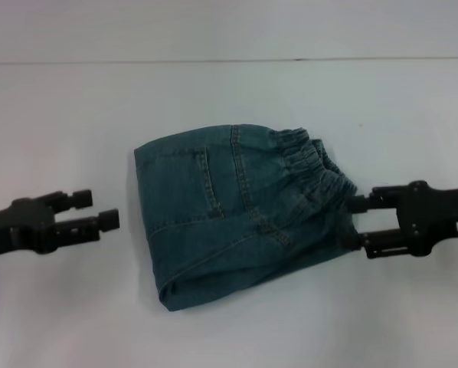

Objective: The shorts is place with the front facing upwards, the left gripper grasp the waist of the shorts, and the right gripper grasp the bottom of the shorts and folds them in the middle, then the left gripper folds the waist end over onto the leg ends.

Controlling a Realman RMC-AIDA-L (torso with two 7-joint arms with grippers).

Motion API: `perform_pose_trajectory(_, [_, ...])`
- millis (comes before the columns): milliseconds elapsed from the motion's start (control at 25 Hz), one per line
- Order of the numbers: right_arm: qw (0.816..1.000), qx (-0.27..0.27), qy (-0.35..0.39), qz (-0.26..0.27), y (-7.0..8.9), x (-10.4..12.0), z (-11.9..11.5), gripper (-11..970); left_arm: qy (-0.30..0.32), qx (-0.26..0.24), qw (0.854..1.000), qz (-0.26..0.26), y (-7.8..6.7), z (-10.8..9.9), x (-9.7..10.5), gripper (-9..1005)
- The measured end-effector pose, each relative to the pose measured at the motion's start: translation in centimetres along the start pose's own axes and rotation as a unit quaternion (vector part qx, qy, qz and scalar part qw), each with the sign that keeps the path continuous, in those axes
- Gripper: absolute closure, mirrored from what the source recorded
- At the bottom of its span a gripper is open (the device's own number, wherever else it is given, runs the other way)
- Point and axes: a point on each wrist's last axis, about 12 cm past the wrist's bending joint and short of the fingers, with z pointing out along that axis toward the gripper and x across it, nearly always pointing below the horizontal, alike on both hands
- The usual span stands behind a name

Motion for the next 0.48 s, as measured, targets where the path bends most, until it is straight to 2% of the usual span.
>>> perform_pose_trajectory(120, [1.0,0.015,0.012,0.007,-0.25,0.58,0.01,170,0.015,-0.008,1.0,0.0,0.19,-0.03,0.35,71])
perform_pose_trajectory(480, [1.0,0.024,0.014,0.011,-0.38,0.77,0.21,163,0.032,-0.01,0.999,0.002,0.26,0.56,0.41,71])
